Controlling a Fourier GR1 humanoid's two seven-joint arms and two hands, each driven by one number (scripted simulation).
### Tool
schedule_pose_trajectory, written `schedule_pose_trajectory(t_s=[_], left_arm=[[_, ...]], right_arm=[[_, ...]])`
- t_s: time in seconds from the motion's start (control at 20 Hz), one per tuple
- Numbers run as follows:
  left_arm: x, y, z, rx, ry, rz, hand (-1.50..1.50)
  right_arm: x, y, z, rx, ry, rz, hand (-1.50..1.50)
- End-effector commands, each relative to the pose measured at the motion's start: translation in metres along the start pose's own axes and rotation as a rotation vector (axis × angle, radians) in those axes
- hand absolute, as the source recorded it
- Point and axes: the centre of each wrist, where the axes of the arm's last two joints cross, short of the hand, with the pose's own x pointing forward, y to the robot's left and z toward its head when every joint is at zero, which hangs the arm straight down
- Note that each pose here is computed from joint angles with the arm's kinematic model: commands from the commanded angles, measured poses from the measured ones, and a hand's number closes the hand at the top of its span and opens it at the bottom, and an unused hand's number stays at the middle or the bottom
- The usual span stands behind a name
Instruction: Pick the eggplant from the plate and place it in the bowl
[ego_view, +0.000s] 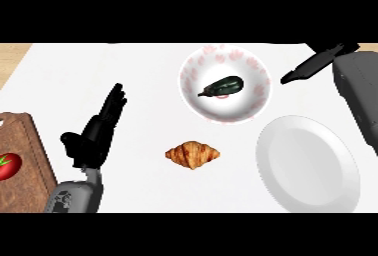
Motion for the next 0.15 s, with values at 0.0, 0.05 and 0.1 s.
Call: schedule_pose_trajectory(t_s=[0.0,0.05,0.1], left_arm=[[-0.003,-0.002,0.0,-0.007,0.015,0.006,0.0],[-0.004,0.001,0.001,-0.015,-0.006,0.005,0.0],[0.004,-0.012,0.003,-0.002,-0.022,0.005,0.0]], right_arm=[[0.006,-0.008,0.004,0.114,-0.086,-0.08,-1.5],[-0.004,-0.007,0.012,0.086,-0.098,-0.063,-1.5],[-0.012,-0.014,0.028,0.1,-0.08,-0.073,-1.5]])
